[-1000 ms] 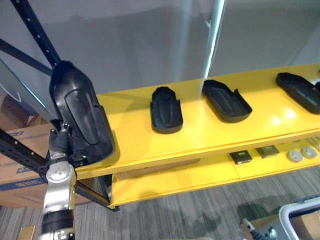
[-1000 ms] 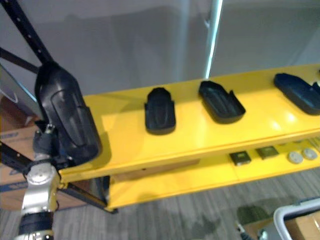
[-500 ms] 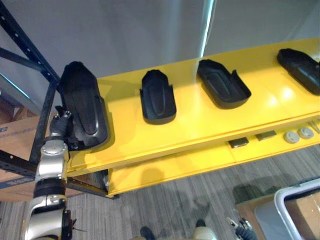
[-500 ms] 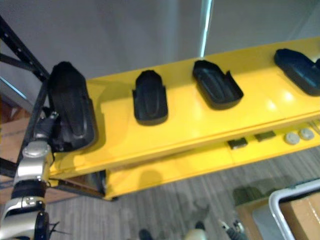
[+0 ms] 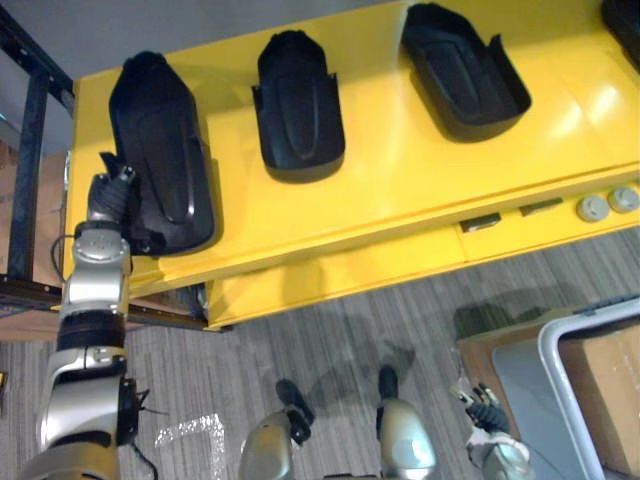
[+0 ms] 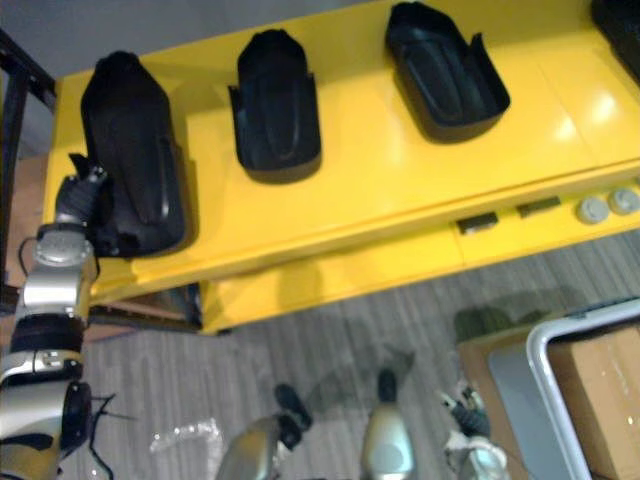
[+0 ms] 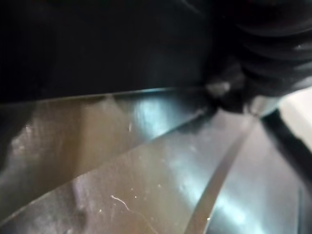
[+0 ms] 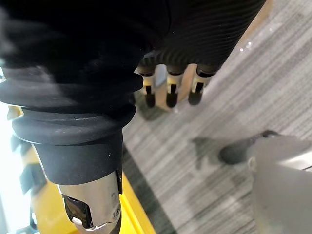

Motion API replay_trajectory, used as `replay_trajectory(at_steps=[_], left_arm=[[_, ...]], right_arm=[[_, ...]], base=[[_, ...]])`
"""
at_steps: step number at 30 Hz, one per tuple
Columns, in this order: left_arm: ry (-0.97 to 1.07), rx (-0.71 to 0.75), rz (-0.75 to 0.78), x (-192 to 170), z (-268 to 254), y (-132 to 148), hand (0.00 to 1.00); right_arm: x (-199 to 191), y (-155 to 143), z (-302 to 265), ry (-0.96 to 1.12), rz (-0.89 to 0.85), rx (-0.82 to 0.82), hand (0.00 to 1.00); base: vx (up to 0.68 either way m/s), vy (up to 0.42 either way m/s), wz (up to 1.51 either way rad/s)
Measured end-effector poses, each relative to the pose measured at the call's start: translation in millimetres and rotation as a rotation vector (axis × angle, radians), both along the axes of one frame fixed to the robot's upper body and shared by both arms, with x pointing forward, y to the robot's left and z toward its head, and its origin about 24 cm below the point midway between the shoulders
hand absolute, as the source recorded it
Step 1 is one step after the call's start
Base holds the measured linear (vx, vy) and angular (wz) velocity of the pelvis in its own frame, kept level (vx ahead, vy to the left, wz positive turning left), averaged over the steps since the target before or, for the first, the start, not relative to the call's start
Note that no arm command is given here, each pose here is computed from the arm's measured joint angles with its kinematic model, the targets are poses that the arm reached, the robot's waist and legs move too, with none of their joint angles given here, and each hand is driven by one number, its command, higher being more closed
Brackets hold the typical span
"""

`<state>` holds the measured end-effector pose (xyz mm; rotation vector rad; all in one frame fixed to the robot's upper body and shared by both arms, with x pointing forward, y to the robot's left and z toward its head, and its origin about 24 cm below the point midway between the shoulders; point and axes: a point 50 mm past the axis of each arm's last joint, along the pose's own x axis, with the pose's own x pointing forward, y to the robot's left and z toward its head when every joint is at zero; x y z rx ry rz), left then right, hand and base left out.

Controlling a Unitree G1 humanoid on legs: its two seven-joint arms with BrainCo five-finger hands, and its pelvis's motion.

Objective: Walk over and take plastic housings, then place them on the shelf

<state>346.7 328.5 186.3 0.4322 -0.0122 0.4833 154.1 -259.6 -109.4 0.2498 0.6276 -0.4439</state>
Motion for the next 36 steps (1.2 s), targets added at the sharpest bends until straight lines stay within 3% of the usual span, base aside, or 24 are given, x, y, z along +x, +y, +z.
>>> replay_trajectory(at_steps=[11,30,31,36], left_arm=[[-0.037,-0.027,0.023,13,45,-1,1.0],[-0.045,-0.029,0.094,15,91,6,1.0],[-0.044,-0.026,0.093,15,93,5,0.0],[-0.043,-0.027,0.093,15,94,6,0.0]], right_arm=[[16,10,5,-0.044,0.058,0.019,0.0],[13,11,2,-0.042,0.007,0.079,0.0],[13,11,2,-0.042,0.006,0.079,0.0],[12,11,1,-0.041,0.004,0.082,0.0]], base=[[0.0,0.005,-0.01],[0.0,0.002,0.01],[0.0,0.0,0.0],[0.0,-0.006,-0.03]])
